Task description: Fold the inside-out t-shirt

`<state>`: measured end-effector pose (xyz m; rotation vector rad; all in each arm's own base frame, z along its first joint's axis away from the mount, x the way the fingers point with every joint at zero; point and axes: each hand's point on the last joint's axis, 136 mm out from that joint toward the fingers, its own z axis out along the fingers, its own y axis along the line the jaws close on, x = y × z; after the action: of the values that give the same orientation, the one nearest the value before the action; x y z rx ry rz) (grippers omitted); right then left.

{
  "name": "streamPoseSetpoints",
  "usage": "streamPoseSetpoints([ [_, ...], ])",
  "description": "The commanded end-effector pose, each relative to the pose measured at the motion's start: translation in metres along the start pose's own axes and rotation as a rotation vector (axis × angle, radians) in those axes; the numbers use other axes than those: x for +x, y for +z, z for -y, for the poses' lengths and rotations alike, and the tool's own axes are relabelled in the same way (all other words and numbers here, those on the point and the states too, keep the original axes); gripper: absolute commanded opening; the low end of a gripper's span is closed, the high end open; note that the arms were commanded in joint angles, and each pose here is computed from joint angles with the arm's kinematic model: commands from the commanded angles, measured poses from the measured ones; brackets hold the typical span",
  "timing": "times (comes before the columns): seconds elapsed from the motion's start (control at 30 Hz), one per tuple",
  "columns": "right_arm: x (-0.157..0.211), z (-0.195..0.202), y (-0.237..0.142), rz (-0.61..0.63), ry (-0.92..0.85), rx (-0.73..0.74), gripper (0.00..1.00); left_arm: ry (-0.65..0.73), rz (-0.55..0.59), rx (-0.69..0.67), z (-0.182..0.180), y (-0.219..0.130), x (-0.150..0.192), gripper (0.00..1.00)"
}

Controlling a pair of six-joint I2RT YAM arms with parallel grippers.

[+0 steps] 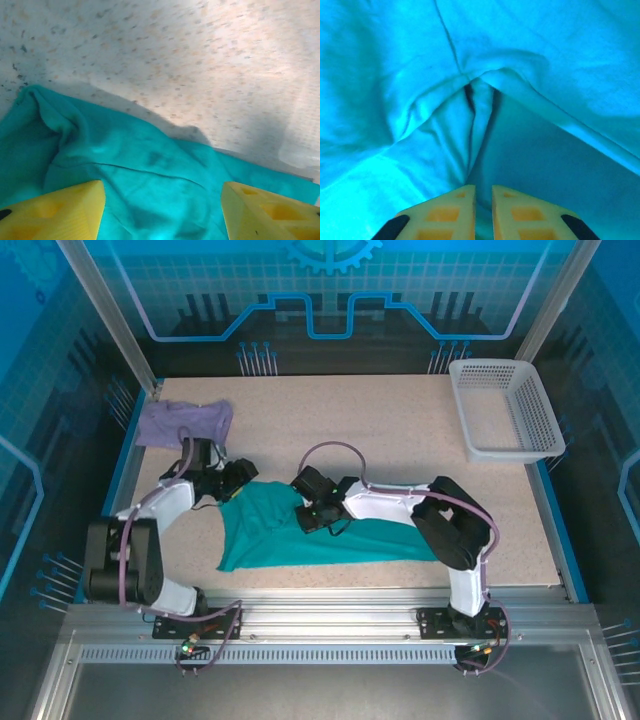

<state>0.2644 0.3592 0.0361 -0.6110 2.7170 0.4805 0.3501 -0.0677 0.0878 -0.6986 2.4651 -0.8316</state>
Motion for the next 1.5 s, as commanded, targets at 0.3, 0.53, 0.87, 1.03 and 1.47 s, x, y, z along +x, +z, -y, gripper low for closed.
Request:
streamPoseSetpoints([
  [0.3, -0.044, -0.056, -0.006, 0.121, -0.049, -0.211, 0.32, -0.056, -0.200, 0.124, -0.001, -0.003, 0.090, 0.45],
  [0.53, -0.026, -0.063, 0.023, 0.015, -0.078, -0.195, 0.31, -0.098, -0.228, 0.029, -0.034, 0.009, 0.106, 0.26],
  [0.87, 0.018, -0.017, 0.041, -0.162, -0.093, -0.013, 0.18, -0.108, -0.228, -0.078, -0.065, 0.001, 0.124, 0.18],
  [1.03, 0.014, -0.020, 0.031, -0.152, -0.128, -0.029, 0.20, -0.062, -0.168, -0.065, -0.052, -0.010, 0.109, 0.26],
  [1.47, -0.026, -0.054, -0.054, 0.107, -0.173, -0.247, 0.60, 0.011, 0.017, -0.241, -0.056, -0.044, 0.066, 0.87],
])
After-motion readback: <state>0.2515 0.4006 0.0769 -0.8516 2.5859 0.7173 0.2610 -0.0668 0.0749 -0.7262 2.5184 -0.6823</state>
